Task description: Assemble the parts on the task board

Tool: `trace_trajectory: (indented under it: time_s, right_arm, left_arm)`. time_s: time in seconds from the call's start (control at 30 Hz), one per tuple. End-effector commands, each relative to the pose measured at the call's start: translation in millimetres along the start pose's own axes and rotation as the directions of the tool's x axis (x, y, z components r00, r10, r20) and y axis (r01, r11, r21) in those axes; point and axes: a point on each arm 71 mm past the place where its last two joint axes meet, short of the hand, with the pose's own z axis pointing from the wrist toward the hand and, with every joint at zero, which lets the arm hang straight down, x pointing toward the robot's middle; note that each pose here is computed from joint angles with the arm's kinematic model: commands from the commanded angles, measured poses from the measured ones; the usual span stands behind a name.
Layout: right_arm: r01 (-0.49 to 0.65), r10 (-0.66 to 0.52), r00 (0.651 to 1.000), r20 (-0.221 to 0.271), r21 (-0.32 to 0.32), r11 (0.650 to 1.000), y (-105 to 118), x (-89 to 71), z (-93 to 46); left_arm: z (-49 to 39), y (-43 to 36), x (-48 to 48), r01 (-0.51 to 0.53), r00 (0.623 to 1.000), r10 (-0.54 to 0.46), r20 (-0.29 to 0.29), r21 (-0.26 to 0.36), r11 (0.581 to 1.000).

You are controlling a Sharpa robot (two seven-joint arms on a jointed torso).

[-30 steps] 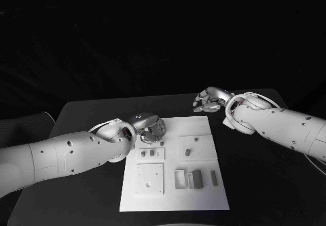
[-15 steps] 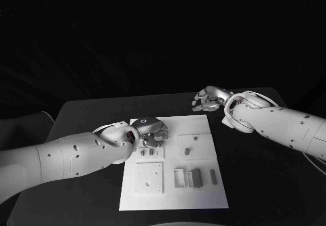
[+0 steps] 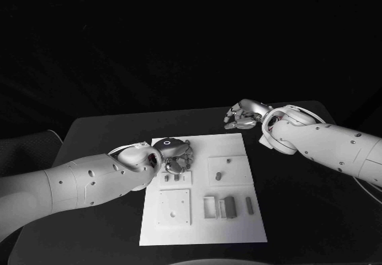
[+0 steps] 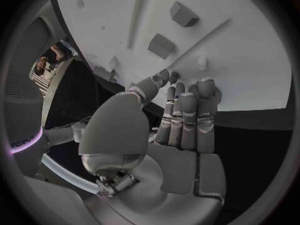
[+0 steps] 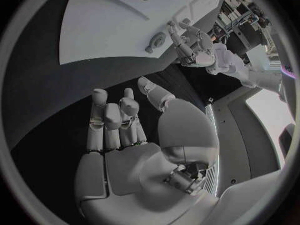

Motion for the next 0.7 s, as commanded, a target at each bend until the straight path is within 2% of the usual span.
trace_trajectory:
  time_s: [0.03,0.23,0.7]
  right_arm:
    - [0.0,0.0,1.0,-0.012,-0.009,1.0,1.4,1.3,0.2]
    - [0.0,0.0,1.0,-0.013,-0.009,1.0,1.4,1.3,-0.1]
    - [-0.001,0.0,1.0,-0.015,-0.012,1.0,2.7,1.9,0.3]
  left_arm:
    - [1.4,0.8,2.0,-0.014,1.0,0.014,-0.014,-0.008,1.0]
    - [1.5,4.2,1.8,-0.009,1.0,0.009,0.017,-0.018,1.0]
    - [4.4,0.8,2.2,0.004,1.0,-0.004,0.018,-0.014,1.0]
